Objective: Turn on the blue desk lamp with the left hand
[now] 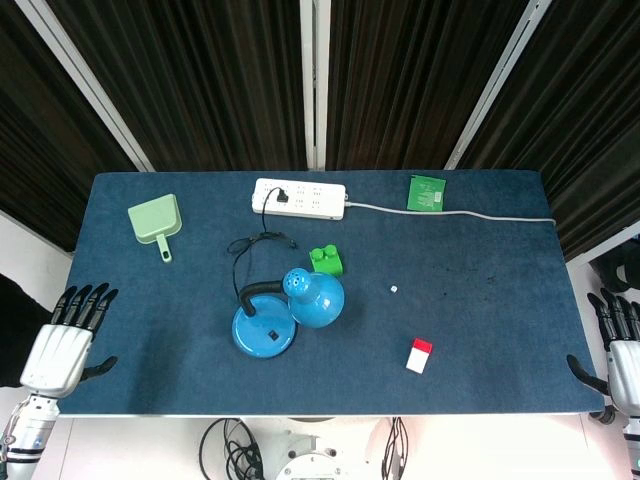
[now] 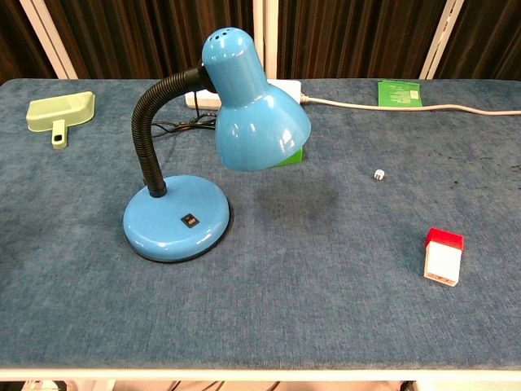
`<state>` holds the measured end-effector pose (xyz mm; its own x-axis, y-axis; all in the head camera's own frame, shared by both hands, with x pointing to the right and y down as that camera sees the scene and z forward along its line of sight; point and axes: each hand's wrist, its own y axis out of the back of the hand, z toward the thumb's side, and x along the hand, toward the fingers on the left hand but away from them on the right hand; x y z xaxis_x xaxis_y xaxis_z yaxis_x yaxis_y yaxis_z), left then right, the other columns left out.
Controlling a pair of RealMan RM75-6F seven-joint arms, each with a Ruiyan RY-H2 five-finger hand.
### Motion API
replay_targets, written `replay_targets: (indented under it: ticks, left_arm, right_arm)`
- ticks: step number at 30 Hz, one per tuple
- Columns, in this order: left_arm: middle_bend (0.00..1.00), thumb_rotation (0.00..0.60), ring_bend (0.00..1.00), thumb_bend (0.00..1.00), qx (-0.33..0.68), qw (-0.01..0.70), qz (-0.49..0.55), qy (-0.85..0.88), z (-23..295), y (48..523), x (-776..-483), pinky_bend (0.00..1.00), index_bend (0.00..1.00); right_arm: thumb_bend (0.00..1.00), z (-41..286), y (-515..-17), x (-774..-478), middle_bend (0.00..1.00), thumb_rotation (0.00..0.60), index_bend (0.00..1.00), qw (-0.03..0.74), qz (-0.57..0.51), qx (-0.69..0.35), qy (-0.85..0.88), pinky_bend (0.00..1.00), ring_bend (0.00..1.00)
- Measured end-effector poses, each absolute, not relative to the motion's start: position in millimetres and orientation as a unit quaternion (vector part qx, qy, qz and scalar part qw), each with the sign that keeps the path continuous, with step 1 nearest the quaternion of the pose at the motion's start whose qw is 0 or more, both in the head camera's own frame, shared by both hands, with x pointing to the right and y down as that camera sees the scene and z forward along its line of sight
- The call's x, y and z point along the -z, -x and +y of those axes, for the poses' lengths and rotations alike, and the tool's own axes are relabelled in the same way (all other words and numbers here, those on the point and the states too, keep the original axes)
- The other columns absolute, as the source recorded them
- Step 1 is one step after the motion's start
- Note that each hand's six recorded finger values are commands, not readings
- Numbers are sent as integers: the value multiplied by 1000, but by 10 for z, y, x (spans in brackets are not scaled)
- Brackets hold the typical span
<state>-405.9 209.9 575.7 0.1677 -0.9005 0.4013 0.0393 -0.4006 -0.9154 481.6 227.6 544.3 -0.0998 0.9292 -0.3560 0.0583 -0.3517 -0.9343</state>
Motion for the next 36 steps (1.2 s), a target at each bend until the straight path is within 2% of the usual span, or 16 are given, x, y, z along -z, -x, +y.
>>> replay_targets:
  ticks: [14, 15, 16, 19, 20, 21, 24, 27, 36]
  left_arm:
    - [5, 600, 0, 10, 543, 431, 339, 636, 2102, 4030, -5742, 3, 43]
    - [55, 600, 17, 12, 542, 430, 339, 637, 2103, 4027, -5741, 44, 43]
    - [143, 600, 76, 18, 542, 428, 340, 638, 2103, 4025, -5742, 124, 43]
    - [388, 600, 333, 78, 543, 419, 338, 644, 2124, 4013, -5767, 446, 44]
    - [438, 600, 393, 104, 544, 414, 333, 649, 2145, 4003, -5793, 510, 45]
    - [522, 600, 487, 153, 545, 410, 328, 654, 2167, 3990, -5817, 599, 50]
    - [698, 600, 676, 297, 536, 396, 316, 675, 2249, 3900, -5895, 744, 87]
    - [755, 600, 738, 349, 513, 376, 303, 710, 2354, 3744, -5990, 795, 114]
    - [768, 600, 745, 374, 475, 375, 231, 762, 2549, 3236, -6348, 798, 107]
  right_arm:
    - [176, 2264, -4816, -5418, 0, 600, 0, 364, -442, -595, 564, 0, 0]
    - [176, 2257, -4814, -5416, 0, 600, 0, 365, -442, -594, 564, 0, 0]
    - [176, 2254, -4812, -5416, 0, 600, 0, 365, -442, -594, 565, 0, 0]
    - [176, 2254, -4809, -5423, 0, 600, 0, 364, -442, -594, 566, 0, 0]
    - [176, 2258, -4806, -5428, 0, 600, 0, 363, -441, -594, 567, 0, 0]
    - [176, 2260, -4806, -5430, 0, 600, 0, 362, -441, -594, 568, 0, 0]
    - [176, 2265, -4815, -5431, 0, 600, 0, 361, -443, -593, 568, 0, 0]
    - [176, 2264, -4828, -5432, 0, 600, 0, 360, -444, -593, 567, 0, 0]
    - [176, 2250, -4778, -5427, 0, 600, 0, 361, -445, -587, 572, 0, 0]
